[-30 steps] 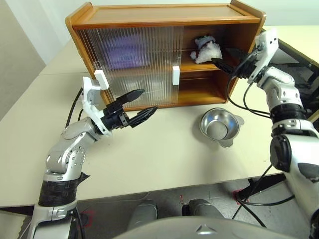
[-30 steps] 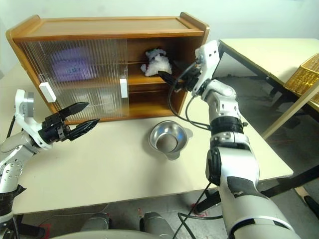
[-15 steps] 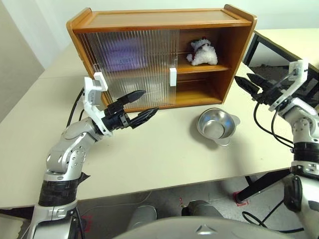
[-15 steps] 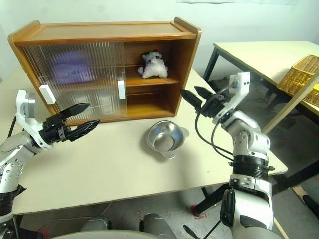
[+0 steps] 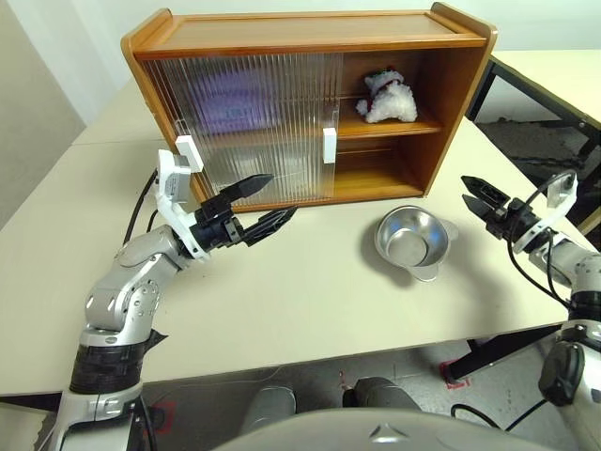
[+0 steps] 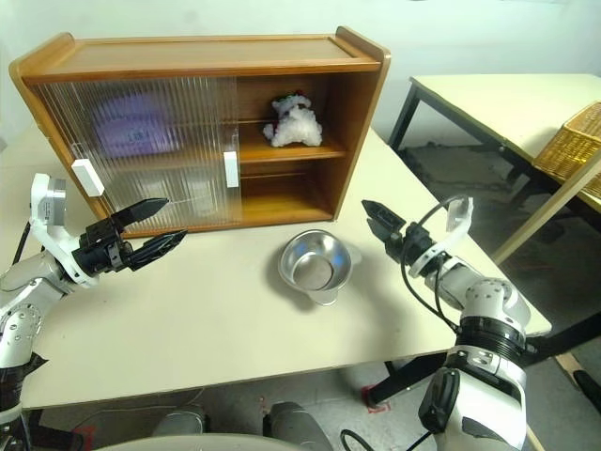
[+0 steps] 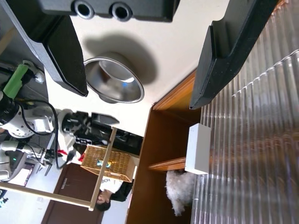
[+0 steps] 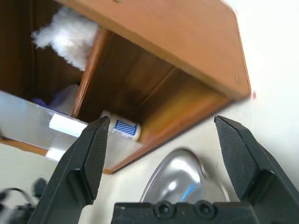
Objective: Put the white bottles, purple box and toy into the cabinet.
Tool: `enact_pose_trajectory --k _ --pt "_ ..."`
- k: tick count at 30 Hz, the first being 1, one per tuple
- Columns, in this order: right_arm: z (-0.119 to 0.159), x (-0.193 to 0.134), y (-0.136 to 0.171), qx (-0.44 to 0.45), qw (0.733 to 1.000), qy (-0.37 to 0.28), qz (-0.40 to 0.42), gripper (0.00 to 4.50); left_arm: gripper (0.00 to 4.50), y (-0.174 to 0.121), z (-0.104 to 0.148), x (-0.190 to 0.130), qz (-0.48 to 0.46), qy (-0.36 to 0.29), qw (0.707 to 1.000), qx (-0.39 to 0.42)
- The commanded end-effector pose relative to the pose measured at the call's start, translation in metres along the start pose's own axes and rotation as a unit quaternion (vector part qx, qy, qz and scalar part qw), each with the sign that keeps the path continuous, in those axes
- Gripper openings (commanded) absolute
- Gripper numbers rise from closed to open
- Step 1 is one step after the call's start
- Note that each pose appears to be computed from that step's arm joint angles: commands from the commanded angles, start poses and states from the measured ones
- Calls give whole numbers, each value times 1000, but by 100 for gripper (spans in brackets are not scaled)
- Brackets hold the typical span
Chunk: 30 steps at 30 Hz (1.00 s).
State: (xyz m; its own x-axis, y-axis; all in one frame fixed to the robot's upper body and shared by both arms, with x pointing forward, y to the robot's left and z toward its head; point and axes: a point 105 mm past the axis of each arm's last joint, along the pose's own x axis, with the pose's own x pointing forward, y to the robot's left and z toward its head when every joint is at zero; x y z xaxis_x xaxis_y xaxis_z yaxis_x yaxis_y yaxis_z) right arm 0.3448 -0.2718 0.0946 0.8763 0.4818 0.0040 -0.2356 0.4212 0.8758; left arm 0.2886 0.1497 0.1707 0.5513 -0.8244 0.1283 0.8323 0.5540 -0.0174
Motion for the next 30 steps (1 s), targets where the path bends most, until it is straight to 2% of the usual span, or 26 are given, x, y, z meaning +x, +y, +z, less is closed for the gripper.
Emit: enact_pose_trajectory --k 1,11,17,24,30 --pt "-6 -12 -13 41 999 3 -17 448 450 -2 2 -1 0 1 1000 3" --pt "-35 -38 -29 108 992 44 -38 448 450 -1 4 -3 3 3 1000 6" --pt "-55 -30 -5 124 988 88 -4 448 450 -2 3 -3 2 4 1000 6" --pt "-57 -23 8 126 988 91 9 448 450 -1 4 -1 1 3 1000 7" --pt "-49 -24 3 97 993 69 -13 448 450 -2 5 -1 0 3 1000 8"
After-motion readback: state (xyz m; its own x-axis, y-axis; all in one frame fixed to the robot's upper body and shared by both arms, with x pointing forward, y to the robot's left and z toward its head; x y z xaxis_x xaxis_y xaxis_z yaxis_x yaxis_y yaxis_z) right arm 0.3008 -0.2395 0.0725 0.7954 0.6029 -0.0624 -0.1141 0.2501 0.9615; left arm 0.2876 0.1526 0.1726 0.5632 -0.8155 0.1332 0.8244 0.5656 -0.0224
